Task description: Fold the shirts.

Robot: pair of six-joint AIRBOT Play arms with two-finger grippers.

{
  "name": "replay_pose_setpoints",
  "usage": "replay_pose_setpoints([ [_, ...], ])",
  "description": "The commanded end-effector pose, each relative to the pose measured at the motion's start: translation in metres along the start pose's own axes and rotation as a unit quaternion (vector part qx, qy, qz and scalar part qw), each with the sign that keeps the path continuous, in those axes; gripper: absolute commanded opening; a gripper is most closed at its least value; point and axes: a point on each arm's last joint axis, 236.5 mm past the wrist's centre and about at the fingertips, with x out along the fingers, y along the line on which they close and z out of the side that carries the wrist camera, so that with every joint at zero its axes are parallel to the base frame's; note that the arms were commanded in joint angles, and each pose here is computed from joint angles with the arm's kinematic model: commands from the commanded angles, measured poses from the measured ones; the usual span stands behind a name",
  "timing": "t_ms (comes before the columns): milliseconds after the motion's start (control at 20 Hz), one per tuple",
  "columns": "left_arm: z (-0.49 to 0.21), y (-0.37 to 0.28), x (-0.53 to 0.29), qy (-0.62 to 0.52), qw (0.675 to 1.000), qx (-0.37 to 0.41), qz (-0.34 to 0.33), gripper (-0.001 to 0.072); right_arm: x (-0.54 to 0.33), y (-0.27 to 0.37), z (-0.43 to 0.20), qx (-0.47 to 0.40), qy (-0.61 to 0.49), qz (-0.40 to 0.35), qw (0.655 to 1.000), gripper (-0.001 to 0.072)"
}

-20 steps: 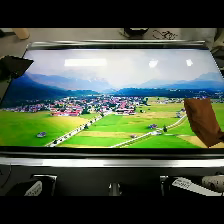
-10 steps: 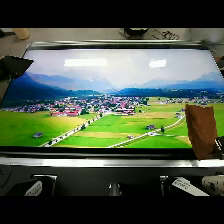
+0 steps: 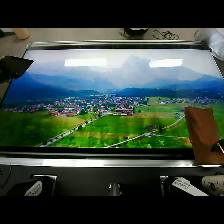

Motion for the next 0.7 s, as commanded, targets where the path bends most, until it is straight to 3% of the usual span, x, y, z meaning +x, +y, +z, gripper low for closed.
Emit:
replay_pose_setpoints([
  [0, -0.001, 0.003, 0.001, 0.002, 1.000, 0.001, 0.004, 0.0024, -0.033, -0.019, 0.003, -0.019, 0.008, -0.040, 0.999, 0.0708],
  [100, -0.006, 0.010, 0.004, 0.014, 1.000, 0.006, 0.014, 0.0024, -0.073, -0.016, 0.028, -0.031, -0.041, -0.031, 0.998, 0.0707],
  [200, -0.022, 0.025, 0.011, 0.054, 0.997, 0.033, 0.042, 0.0022, -0.138, 0.038, 0.067, -0.087, -0.149, 0.064, 0.983, 0.0706],
  [350, -0.041, 0.068, 0.039, 0.129, 0.974, 0.102, 0.156, 0.0021, -0.237, 0.178, 0.055, -0.282, -0.306, 0.181, 0.891, 0.0704],
  [500, -0.075, 0.115, 0.071, 0.234, 0.905, 0.181, 0.304, 0.0036, -0.235, 0.278, -0.053, -0.465, -0.320, 0.150, 0.812, 0.0695],
  [550, -0.101, 0.119, 0.080, 0.279, 0.887, 0.189, 0.315, 0.0220, -0.218, 0.288, -0.077, -0.495, -0.309, 0.107, 0.805, 0.0698],
  [600, -0.138, 0.121, 0.082, 0.344, 0.866, 0.181, 0.316, 0.0590, -0.193, 0.289, -0.097, -0.507, -0.277, 0.068, 0.813, 0.0709],
  [650, -0.172, 0.125, 0.076, 0.406, 0.839, 0.169, 0.321, 0.0720, -0.169, 0.286, -0.114, -0.512, -0.227, 0.051, 0.827, 0.0709],
])
